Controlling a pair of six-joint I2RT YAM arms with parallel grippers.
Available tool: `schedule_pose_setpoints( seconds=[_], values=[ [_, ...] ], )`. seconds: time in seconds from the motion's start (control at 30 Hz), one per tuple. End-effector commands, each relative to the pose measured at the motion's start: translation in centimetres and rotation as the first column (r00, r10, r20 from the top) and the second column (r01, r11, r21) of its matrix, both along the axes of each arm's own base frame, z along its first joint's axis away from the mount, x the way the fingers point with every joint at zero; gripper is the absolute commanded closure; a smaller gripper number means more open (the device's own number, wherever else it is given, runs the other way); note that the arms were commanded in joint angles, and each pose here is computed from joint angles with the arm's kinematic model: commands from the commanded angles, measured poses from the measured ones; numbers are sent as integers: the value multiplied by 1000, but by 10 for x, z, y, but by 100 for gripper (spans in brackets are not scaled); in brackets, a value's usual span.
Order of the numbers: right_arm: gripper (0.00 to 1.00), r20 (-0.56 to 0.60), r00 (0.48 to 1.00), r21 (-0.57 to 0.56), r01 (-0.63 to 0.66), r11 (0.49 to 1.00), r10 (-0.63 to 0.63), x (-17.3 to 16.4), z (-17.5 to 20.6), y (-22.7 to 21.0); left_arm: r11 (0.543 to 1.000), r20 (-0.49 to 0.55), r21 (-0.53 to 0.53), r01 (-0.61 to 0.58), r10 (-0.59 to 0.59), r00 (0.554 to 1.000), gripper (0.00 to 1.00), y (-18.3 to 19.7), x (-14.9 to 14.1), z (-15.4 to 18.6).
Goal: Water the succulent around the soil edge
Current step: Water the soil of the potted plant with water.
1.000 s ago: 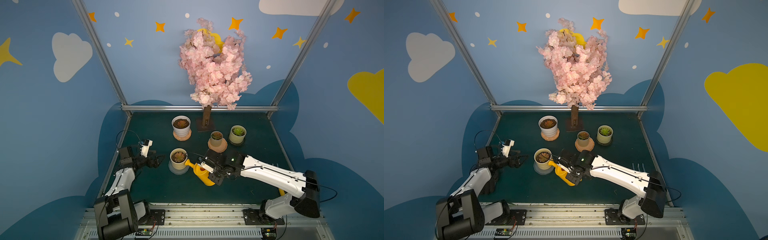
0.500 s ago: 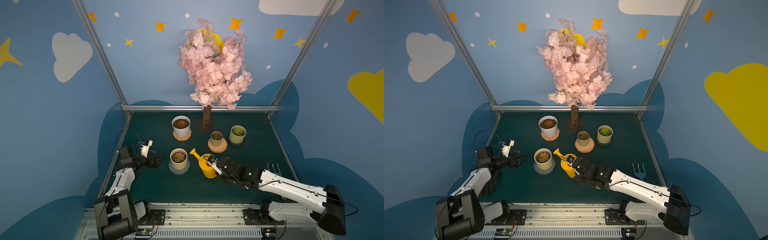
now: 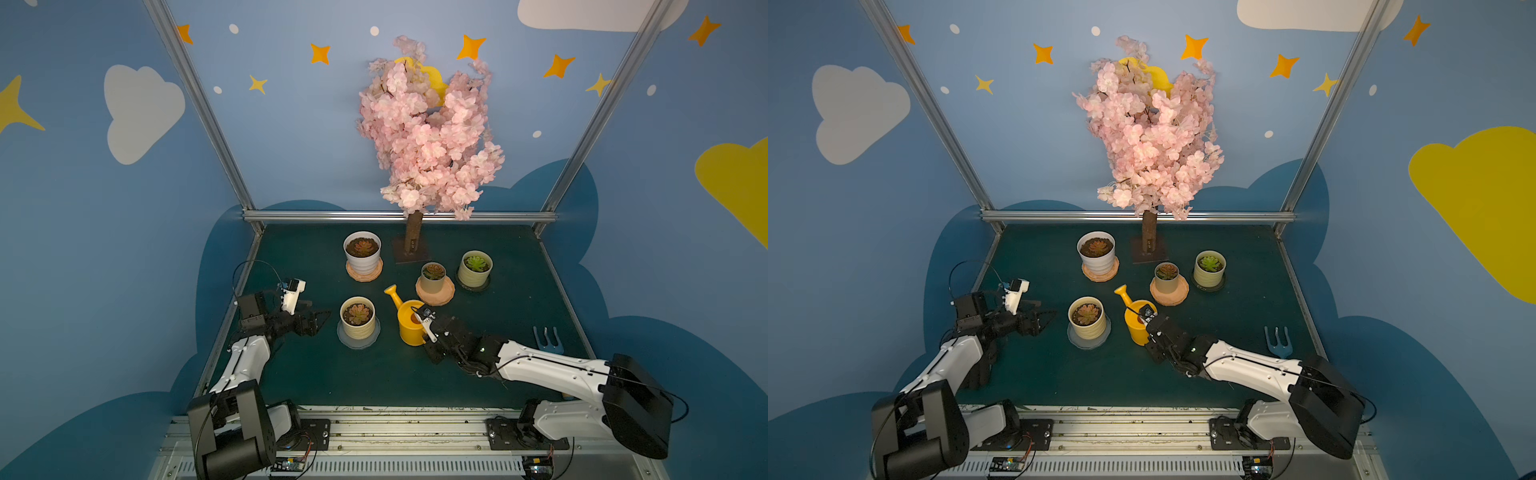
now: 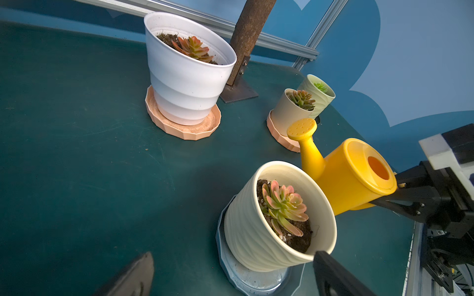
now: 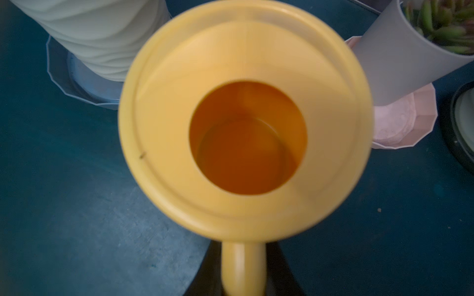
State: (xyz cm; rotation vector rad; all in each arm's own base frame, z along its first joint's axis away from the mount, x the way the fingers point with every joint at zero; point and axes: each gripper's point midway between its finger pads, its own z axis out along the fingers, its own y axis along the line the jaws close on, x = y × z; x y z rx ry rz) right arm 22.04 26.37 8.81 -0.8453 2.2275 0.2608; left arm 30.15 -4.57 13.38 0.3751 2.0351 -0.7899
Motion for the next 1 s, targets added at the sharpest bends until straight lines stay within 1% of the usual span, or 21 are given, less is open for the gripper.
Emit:
schedule_pose_setpoints(
  seconds=[0.0,0.03,0.2,0.23,0.33,0.37,0.43,0.53,0.6,0.73,0.87,0.97],
  values=[
    [76,26,998,79,62,995,-64,10,4,2,1000,9,1,6,-6,1000,0,-2,-2,0],
    [71,23,997,78,76,994,-78,10,1,-1,1000,10,1,5,-5,1000,0,-2,-2,1],
    [61,12,994,87,108,990,-110,8,-10,-9,1000,9,2,5,-5,1000,0,-2,-2,0],
    [60,8,993,88,113,990,-114,7,-12,-10,1000,7,1,5,-5,1000,0,-2,-2,0],
    [61,-7,993,87,117,989,-116,6,-19,-10,1000,8,1,5,-5,1000,0,-2,-2,0],
    [62,-13,993,84,117,990,-116,5,-22,-10,1000,8,2,4,-4,1000,0,-2,-2,0],
    [69,-19,993,81,114,990,-113,5,-24,-8,1000,6,2,3,-3,1000,0,-2,-2,0],
    [89,-20,994,76,107,991,-106,6,-24,-6,1000,8,2,3,-3,1000,0,-1,-1,0],
    [100,-19,995,66,104,992,-102,8,-22,-4,1000,8,2,1,-1,1000,0,-1,-1,0],
    [100,-10,994,34,106,994,-106,13,-9,-1,1000,8,4,0,0,1000,0,-1,-1,0],
    [100,-4,996,-8,87,996,-87,21,17,4,1000,8,3,2,-2,1000,0,-1,-1,0],
    [100,-27,998,-58,63,996,-64,30,29,6,1000,11,3,3,-3,1000,0,-1,-1,1]
  ],
)
